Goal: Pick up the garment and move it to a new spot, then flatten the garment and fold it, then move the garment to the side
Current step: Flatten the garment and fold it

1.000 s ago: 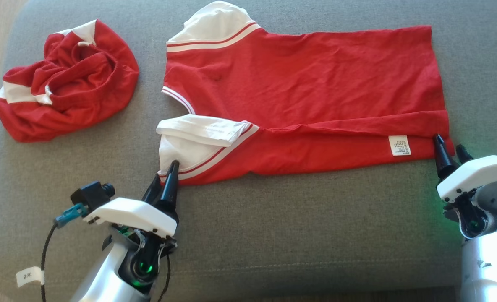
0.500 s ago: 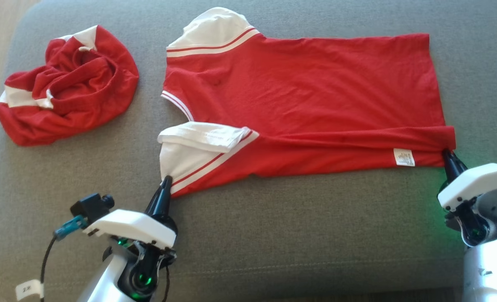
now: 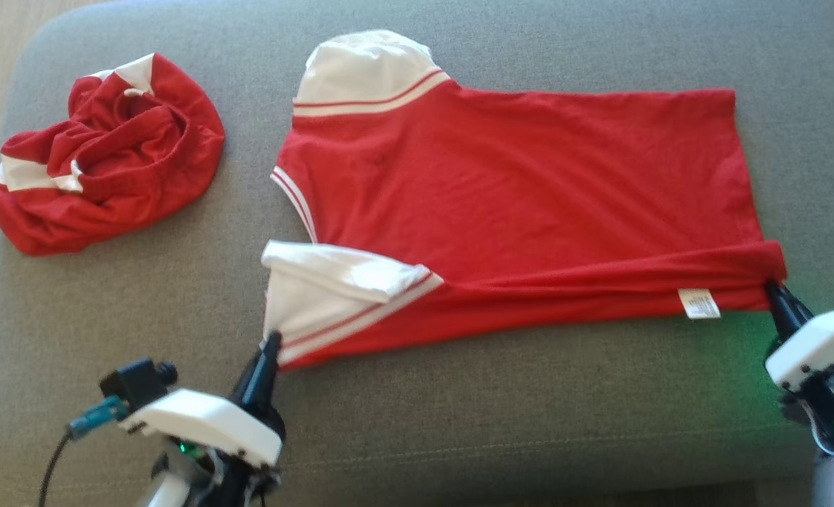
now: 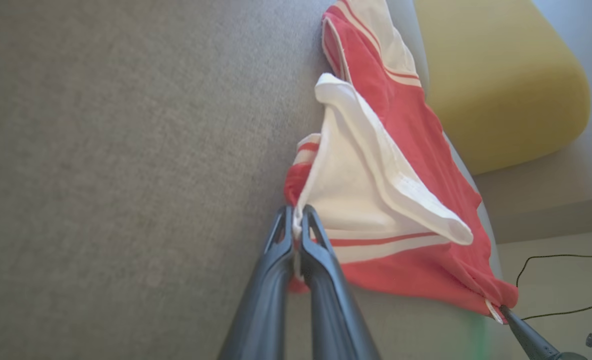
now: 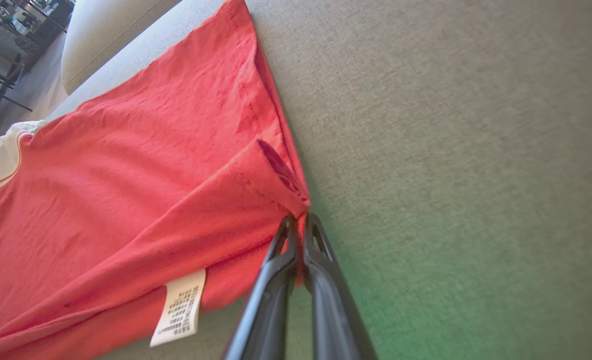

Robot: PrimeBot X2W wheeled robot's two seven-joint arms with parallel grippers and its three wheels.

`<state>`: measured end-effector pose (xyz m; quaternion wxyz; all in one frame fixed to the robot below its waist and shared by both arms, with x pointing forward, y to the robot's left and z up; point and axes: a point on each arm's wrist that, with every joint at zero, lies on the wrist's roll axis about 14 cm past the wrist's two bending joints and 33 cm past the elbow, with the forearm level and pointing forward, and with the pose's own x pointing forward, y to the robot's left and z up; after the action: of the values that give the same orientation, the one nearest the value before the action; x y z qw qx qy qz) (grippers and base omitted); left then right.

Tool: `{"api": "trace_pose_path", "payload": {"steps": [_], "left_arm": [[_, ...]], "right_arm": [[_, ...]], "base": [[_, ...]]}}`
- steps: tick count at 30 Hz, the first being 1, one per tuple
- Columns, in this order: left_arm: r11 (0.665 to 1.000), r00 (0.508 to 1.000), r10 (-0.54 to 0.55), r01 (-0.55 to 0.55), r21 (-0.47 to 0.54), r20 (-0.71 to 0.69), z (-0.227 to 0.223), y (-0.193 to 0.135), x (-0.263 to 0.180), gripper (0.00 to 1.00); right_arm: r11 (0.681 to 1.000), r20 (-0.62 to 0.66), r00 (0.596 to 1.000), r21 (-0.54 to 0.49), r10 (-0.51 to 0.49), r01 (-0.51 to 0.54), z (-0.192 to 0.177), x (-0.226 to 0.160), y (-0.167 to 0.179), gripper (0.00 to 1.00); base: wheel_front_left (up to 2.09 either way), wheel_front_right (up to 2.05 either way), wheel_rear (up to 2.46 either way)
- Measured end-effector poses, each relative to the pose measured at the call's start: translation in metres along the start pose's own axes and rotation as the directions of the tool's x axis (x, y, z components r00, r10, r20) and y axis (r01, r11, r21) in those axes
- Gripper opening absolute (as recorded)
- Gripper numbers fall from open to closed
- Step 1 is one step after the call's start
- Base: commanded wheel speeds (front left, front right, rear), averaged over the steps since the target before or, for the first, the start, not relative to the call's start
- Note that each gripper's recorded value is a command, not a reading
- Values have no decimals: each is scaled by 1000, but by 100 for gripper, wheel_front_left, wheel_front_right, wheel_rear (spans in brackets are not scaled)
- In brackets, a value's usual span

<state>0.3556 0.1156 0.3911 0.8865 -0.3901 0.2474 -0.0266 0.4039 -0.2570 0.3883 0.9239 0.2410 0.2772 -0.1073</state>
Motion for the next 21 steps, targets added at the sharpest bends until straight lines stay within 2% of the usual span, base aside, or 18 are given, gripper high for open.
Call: {"api": "trace_pose_path", "payload": {"steps": [6, 12, 13, 14, 15, 16, 17, 21], "left_arm": [[999, 984, 54, -54, 9, -169, -39, 5, -29, 0], [998, 972, 64, -63, 9, -226, -50, 3, -38, 0], [998, 970, 61, -61, 6, -234, -51, 1, -39, 0], [998, 970, 65, -65, 7, -234, -52, 1, -40, 0], [997, 969, 74, -74, 9, -234, -52, 3, -41, 4], [997, 968, 83, -82, 12, -235, -53, 4, -42, 69], [996, 967, 94, -93, 18, -236, -54, 6, -43, 100], [990, 968, 131, -119, 71, -214, -48, 15, -43, 100]], "right_arm": [[999, -21, 999, -42, -24, 24, -1, -17, -15, 0], [998, -32, 999, -59, -32, 30, 0, -23, -17, 0], [998, -29, 999, -58, -32, 30, 1, -24, -17, 6], [998, -25, 999, -55, -33, 32, 2, -25, -18, 59], [998, -21, 999, -56, -38, 37, 3, -26, -19, 100], [997, -12, 999, -59, -47, 46, 4, -27, -21, 100], [996, -3, 998, -64, -55, 55, 6, -28, -23, 100], [992, 63, 995, -99, -78, 84, 20, -33, -28, 100]], "base": [[0, 0, 0], [0, 0, 0], [0, 0, 0], [0, 0, 0], [0, 0, 0], [0, 0, 0], [0, 0, 0], [0, 0, 0]]}}
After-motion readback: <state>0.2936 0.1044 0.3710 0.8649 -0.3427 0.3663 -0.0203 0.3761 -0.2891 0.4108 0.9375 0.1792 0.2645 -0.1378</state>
